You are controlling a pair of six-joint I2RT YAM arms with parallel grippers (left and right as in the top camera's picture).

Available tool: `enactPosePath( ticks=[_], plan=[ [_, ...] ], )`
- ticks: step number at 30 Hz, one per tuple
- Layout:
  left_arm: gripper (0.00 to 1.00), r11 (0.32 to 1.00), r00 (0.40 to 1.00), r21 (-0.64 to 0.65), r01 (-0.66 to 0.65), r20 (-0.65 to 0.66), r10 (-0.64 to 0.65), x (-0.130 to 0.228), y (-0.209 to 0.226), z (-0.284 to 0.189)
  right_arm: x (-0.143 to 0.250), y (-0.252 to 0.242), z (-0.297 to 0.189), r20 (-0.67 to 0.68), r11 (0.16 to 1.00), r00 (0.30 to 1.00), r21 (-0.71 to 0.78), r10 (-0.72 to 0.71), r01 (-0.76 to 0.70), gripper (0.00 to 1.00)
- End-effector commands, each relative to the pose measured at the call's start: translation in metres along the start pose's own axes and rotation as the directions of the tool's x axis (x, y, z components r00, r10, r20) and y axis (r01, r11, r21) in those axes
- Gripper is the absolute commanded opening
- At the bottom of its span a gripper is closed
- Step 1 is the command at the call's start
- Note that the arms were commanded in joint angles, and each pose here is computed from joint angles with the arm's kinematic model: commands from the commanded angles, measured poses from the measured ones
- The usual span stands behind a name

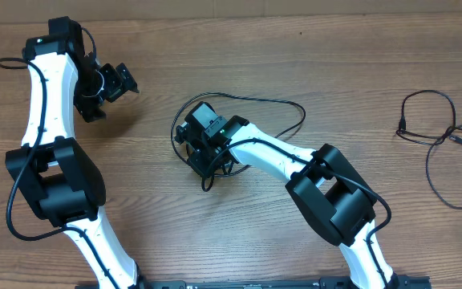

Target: Untangle cables

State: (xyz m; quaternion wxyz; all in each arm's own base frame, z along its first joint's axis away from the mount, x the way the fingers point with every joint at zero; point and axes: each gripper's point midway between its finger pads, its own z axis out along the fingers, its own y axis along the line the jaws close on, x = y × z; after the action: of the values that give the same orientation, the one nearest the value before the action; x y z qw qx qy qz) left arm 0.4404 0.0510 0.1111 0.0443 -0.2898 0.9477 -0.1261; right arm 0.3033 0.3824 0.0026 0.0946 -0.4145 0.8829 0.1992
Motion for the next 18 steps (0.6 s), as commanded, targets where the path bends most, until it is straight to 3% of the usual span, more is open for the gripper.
enactPosePath(
  ticks=[1, 11, 14, 18],
  plan=[
    [0.99, 1.0, 1.0, 0.01, 0.008, 0.0, -0.008, 0.0028, -0.005, -0.0019, 0.0131, -0.0003, 0.0147, -0.049, 1.0, 0.999, -0.002, 0.009, -0.009, 0.04],
    [0.99, 1.0, 1.0, 0.01, 0.007, 0.0, -0.007, 0.0027, -0.0051, -0.0019, 0.0147, 0.0009, 0.0078, -0.08, 1.0, 0.996, -0.001, 0.025, -0.025, 0.05],
    [1.0, 1.0, 1.0, 0.01, 0.008, 0.0, -0.008, 0.0028, -0.005, -0.0019, 0.0168, 0.0014, 0.007, -0.091, 1.0, 0.996, -0.001, 0.027, -0.027, 0.25],
    [0.99, 1.0, 1.0, 0.01, 0.008, 0.0, -0.008, 0.0028, -0.005, -0.0019, 0.0168, 0.0012, 0.0069, -0.091, 1.0, 0.996, -0.001, 0.027, -0.027, 0.27]
  ],
)
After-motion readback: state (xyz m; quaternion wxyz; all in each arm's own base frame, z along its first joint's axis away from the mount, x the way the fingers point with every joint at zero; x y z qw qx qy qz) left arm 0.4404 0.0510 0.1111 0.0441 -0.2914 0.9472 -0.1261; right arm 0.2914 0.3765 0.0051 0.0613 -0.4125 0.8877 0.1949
